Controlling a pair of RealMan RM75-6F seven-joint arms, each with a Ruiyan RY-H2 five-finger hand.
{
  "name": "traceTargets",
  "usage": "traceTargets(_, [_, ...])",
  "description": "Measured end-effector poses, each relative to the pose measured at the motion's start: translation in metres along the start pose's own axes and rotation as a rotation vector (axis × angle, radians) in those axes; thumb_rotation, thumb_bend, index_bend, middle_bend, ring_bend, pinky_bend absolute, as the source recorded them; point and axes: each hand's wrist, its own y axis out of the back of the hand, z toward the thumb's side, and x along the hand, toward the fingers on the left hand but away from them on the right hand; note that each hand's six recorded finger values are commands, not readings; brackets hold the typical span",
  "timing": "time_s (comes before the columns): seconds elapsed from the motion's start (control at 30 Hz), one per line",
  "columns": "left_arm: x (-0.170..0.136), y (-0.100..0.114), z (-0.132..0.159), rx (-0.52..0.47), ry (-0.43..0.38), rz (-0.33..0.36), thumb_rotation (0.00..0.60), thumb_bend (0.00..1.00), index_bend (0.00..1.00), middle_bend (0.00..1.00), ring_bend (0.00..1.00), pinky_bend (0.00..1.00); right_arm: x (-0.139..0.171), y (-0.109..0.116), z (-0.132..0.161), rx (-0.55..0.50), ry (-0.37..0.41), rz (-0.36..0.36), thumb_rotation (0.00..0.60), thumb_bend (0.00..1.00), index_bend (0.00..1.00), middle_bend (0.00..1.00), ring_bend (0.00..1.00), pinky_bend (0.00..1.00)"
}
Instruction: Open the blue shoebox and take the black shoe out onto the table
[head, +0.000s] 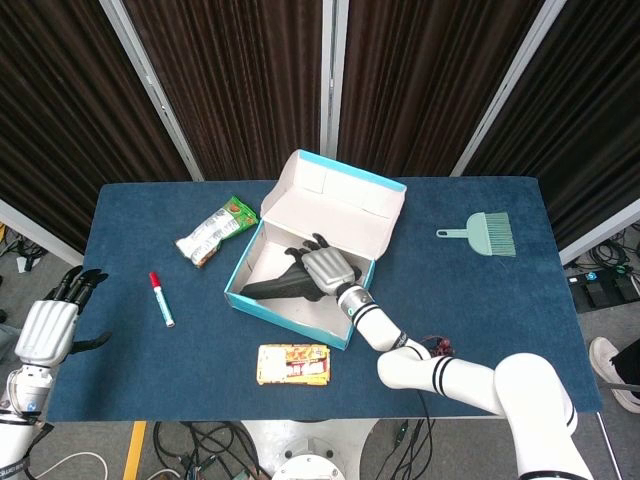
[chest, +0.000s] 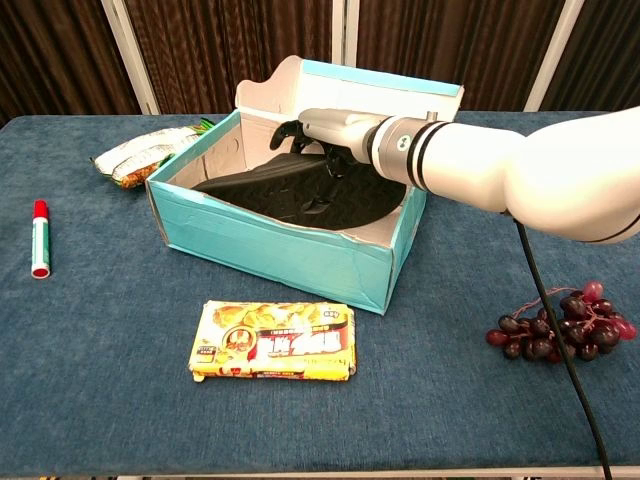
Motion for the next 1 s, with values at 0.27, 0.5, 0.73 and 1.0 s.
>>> traceTargets(0.27, [-0.001,0.001,-0.003,0.002,0.006,0.000,0.600,0.11,0.15,0.13,0.06,0.35,0.003,0.007,-0.002,0.009,0.002,-0.054,0.600,0.18,0.28,0.32,0.17,0.11])
traceTargets(0.5, [-0.002,-0.001,-0.004,0.004,0.010,-0.005,0.600,0.11,0.15,0.13,0.06,0.35,0.004,0.013,-0.002,0.015,0.003,-0.106,0.600,0.29,0.43,0.43,0.28,0.16])
traceTargets(0.73, [-0.003,-0.001,-0.005,0.001,0.013,-0.004,0.600,0.11,0.15,0.13,0.06,0.35,0.006,0.016,-0.002,0.026,0.009,-0.144,0.600,0.35,0.59,0.54,0.41,0.19])
traceTargets(1.0, [-0.002,0.000,-0.004,-0.001,0.007,-0.001,0.600,0.11,0.15,0.13,0.06,0.35,0.015,0.034,0.003,-0.032,0.044,-0.228,0.600,0.38,0.63,0.57,0.43,0.19])
